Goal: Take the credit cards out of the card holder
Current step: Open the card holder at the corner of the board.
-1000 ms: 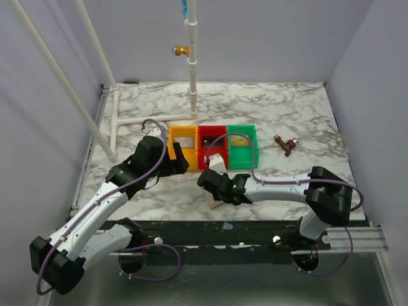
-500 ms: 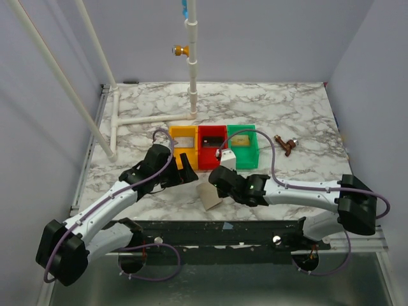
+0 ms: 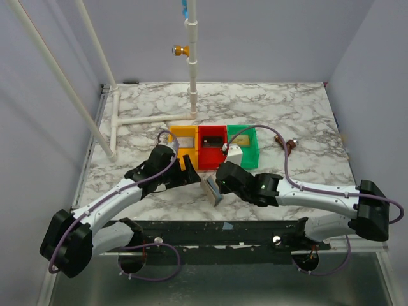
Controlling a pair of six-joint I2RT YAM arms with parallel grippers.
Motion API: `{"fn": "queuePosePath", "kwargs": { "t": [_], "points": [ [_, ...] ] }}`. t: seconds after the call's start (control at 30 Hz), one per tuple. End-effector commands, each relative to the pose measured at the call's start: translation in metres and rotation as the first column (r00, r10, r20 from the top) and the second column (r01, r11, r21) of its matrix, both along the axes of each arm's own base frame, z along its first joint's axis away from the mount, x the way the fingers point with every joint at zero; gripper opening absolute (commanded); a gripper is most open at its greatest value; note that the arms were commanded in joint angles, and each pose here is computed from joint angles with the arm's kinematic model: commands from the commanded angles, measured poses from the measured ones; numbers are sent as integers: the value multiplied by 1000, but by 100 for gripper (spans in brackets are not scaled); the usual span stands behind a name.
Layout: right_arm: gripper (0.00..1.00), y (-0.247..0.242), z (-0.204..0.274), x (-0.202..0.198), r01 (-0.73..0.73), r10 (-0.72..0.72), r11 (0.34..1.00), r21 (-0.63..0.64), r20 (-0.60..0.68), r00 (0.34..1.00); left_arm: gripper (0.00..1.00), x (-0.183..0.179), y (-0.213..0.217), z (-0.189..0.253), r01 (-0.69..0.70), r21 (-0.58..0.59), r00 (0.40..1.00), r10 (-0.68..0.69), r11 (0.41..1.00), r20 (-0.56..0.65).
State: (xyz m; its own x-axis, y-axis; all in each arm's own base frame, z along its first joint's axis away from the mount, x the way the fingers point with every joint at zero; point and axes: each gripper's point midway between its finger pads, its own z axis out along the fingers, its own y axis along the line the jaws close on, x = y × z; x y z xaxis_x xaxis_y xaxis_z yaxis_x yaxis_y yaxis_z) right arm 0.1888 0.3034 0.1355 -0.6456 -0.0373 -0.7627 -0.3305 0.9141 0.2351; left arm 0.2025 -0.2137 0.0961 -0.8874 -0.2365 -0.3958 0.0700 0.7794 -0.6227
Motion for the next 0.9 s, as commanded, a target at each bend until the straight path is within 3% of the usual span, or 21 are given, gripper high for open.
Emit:
{"fn": "queuePosePath", "kwargs": {
  "t": [0.0, 0.23, 0.7, 0.87],
  "points": [
    [1, 8, 16, 3, 12, -13, 999, 49, 26, 1000, 80, -1, -10, -6, 33, -21, 999, -34, 999, -14],
    [1, 9, 22, 1, -2, 0, 998, 69, 23, 1000, 76, -4, -18, -10, 50, -43, 998, -51, 998, -27],
    [1, -7, 11, 2, 56, -56, 998, 25, 13, 998, 38, -7, -21, -23, 63, -24, 996, -64, 998, -68],
    [1, -14, 22, 3, 70, -72, 996, 48, 35, 997, 24, -4, -16, -33, 68, 32, 995, -65, 997, -77]
  ]
}}
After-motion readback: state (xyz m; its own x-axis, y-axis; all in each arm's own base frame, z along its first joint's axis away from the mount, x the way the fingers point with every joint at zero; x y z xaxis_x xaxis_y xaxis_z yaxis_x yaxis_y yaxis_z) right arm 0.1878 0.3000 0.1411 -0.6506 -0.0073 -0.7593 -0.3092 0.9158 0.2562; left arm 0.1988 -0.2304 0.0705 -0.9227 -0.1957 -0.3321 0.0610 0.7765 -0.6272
